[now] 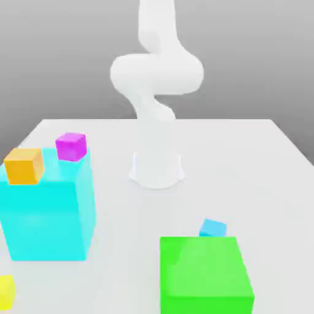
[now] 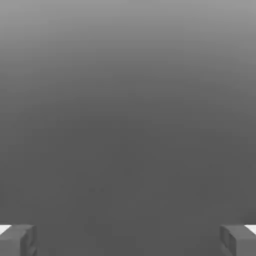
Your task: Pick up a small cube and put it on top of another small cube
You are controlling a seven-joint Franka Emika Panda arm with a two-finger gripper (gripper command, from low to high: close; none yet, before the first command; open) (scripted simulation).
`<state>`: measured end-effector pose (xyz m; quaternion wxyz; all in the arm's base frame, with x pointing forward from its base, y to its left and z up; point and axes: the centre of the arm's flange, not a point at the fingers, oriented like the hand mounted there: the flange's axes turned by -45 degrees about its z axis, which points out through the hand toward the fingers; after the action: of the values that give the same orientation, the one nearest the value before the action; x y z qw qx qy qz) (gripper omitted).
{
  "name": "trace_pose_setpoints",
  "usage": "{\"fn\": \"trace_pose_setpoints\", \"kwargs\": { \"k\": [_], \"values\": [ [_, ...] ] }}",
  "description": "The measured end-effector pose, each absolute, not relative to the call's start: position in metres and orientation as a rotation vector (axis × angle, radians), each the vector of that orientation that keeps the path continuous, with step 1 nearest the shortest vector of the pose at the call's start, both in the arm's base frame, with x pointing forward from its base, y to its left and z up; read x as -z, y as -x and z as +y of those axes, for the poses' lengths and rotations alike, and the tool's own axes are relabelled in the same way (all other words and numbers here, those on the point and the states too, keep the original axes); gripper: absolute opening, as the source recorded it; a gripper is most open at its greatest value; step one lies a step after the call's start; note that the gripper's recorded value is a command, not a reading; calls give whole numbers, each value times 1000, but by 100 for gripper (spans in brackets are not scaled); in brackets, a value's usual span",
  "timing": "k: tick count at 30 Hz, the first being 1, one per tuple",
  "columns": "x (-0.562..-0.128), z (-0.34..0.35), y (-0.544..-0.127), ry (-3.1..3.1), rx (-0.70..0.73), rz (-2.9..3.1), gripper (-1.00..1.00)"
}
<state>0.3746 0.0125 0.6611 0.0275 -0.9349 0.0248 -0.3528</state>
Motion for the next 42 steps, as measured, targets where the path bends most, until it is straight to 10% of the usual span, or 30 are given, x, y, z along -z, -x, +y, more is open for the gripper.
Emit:
{"fn": "trace_pose_setpoints", "kwargs": {
  "k": [9,20,25,26,42],
  "values": [
    [-437,83,-416,2927,553,320,0],
    [-185,132,-315,3073,14,637,0],
    [-141,133,-311,3072,0,645,0],
    [-135,132,-310,3073,-1,645,-100],
    [-202,123,-317,3074,2,643,-100]
  ]
}}
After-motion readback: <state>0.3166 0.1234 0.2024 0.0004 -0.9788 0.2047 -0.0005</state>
